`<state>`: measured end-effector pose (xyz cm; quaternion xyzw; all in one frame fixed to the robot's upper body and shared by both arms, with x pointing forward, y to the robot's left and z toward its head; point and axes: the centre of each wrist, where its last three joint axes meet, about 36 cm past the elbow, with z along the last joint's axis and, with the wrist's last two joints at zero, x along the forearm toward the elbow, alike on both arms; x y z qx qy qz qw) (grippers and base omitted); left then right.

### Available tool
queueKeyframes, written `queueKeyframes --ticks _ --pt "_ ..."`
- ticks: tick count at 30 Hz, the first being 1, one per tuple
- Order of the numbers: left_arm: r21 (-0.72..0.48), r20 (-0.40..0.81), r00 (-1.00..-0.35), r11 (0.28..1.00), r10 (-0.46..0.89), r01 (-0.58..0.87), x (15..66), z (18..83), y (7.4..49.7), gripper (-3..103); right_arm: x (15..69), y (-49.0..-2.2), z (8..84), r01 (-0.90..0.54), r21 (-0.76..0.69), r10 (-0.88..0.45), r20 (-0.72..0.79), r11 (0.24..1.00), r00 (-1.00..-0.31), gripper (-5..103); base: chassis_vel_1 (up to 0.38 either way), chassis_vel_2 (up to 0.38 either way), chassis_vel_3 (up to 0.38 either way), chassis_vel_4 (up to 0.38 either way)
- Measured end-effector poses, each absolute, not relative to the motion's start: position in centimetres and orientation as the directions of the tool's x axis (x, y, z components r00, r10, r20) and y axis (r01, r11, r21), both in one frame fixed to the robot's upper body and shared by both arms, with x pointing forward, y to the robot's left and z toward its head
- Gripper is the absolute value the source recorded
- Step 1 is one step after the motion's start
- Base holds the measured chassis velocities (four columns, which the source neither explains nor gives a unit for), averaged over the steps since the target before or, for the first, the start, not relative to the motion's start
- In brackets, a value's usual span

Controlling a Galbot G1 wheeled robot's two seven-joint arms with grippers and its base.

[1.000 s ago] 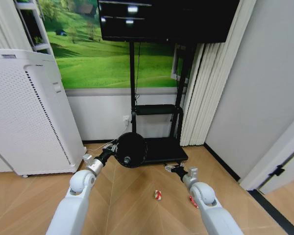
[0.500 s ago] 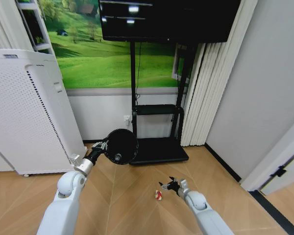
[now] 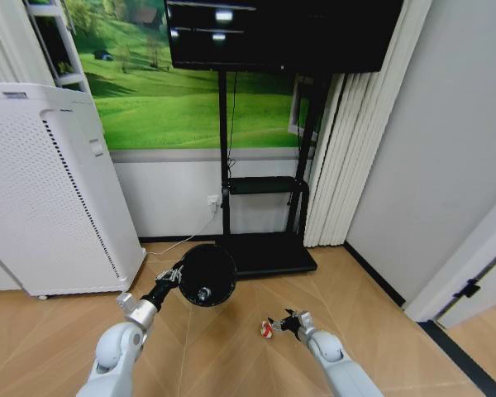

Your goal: Pick up the trash bin and place the garbage on the floor into it.

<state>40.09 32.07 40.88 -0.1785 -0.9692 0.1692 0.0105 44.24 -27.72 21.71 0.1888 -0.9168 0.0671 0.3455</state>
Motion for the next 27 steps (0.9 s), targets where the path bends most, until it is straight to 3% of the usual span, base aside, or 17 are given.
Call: queueKeyframes --ticks 13,27 --pt "-0.291 -0.080 -0.926 0.880 0.369 0.375 41.7 43.5 31.7 8 43.6 -25.3 17.3 -0.323 0.084 -0.282 0.718 0.943 -0.636 100 0.000 0.000 0.000 0.000" --pt "-0.281 -0.085 -0.923 0.880 0.376 0.384 42.2 43.8 31.7 8 43.7 -24.4 16.0 -0.312 0.087 -0.278 0.714 0.946 -0.643 100 0.000 0.000 0.000 0.000"
